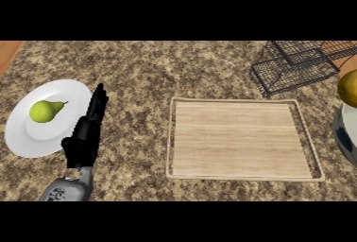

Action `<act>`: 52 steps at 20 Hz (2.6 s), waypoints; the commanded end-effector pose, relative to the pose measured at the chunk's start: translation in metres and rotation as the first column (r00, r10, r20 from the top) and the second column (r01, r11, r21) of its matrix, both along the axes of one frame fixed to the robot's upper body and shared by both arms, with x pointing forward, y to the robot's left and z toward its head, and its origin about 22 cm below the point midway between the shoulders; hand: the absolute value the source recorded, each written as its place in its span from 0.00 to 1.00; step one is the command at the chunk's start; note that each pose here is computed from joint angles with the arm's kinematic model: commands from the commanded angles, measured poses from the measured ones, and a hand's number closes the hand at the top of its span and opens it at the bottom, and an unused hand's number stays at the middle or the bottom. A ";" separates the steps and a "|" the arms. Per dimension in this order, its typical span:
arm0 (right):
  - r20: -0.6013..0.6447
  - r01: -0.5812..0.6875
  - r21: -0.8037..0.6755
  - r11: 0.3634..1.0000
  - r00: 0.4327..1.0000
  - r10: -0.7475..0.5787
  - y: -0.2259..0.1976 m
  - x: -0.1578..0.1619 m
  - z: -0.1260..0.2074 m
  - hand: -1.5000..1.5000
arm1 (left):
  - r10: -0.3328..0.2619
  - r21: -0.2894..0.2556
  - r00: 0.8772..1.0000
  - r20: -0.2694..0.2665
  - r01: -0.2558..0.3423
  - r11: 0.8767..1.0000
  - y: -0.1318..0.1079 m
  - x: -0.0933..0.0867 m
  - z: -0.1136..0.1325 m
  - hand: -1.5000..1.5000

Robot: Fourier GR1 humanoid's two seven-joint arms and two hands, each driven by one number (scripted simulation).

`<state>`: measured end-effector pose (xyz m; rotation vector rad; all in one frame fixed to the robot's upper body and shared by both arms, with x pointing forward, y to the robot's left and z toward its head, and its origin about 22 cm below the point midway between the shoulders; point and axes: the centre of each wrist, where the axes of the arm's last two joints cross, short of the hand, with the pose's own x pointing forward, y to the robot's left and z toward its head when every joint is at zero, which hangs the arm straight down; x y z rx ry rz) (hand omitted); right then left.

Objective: Pick the lemon from the tray and place it in the tiered basket

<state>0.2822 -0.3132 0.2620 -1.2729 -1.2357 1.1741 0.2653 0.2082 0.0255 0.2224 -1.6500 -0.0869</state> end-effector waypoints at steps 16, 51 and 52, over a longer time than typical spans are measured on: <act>0.051 0.065 0.280 0.958 0.995 -0.083 -0.014 0.061 0.067 1.00 | -0.039 0.001 0.999 0.014 0.039 0.999 -0.016 0.008 0.009 0.50; 0.062 0.212 0.835 0.508 0.880 -0.470 -0.181 0.075 0.050 0.00 | -0.025 0.002 1.000 0.014 0.025 1.000 -0.008 0.007 0.011 0.50; 0.047 0.219 0.850 0.478 0.873 -0.485 -0.200 0.064 0.026 0.00 | -0.038 -0.021 0.999 0.015 0.038 0.999 -0.009 0.003 0.008 0.50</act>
